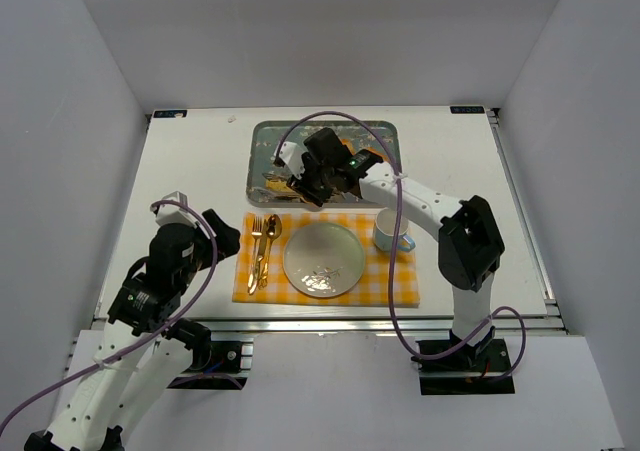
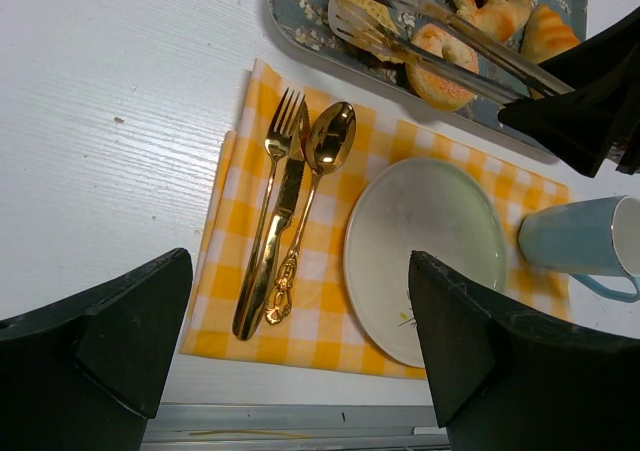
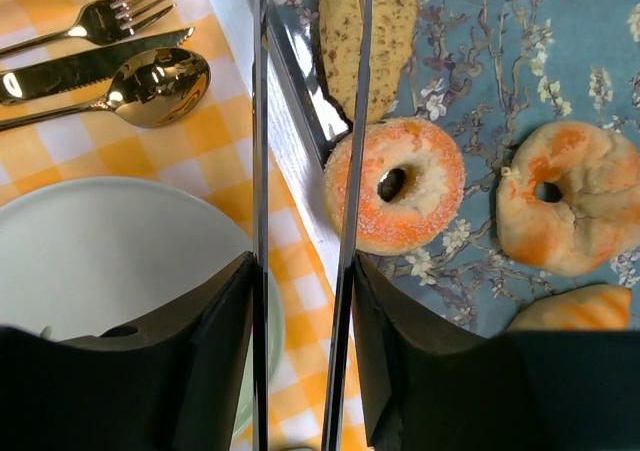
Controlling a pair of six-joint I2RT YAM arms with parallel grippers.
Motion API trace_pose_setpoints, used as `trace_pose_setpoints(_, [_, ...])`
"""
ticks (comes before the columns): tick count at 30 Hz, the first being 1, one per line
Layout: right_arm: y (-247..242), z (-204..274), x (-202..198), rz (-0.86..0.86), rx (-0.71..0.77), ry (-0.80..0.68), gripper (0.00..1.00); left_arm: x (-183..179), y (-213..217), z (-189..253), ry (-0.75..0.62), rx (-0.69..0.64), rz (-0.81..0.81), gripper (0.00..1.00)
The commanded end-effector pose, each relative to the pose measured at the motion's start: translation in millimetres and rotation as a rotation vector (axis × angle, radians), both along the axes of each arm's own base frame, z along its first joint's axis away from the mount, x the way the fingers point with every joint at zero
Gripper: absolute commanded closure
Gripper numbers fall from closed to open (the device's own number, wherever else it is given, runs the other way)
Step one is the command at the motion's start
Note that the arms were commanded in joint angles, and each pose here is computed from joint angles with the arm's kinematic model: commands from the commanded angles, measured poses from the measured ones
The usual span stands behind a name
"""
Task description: Place the bread
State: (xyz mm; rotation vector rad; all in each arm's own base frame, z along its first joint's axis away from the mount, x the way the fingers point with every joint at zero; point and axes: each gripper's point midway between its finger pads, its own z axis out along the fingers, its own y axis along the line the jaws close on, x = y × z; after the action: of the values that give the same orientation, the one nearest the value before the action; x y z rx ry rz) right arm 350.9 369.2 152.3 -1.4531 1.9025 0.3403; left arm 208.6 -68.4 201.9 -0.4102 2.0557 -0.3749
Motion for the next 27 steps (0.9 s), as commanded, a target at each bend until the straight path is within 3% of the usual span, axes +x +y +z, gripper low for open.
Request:
trace_pose_setpoints(1, [0, 1, 11, -0.054, 0.003, -0.048, 0.53, -1, 3, 2, -0.007, -0.004, 0.017, 0.02])
trace_pose_setpoints(16, [-2, -24, 13, -0.085, -0.088, -0.083, 0.56, -4, 7, 3, -0.015, -0.002, 0.028, 0.02])
trace_pose_setpoints(19, [-5, -26, 13, -0.086, -0.097, -0.088, 0.62, -4, 6, 3, -0.018, -0.004, 0.027, 0.02])
trace_pose_setpoints(23, [-3, -17, 12, -0.072, -0.075, -0.100, 0.83, -4, 6, 4, -0.020, -0.006, 0.027, 0.02])
trace_pose_setpoints(27, [-3, 29, 7, -0.047, 0.026, -0.142, 0.90, -2, 7, 7, -0.026, -0.003, 0.030, 0.02])
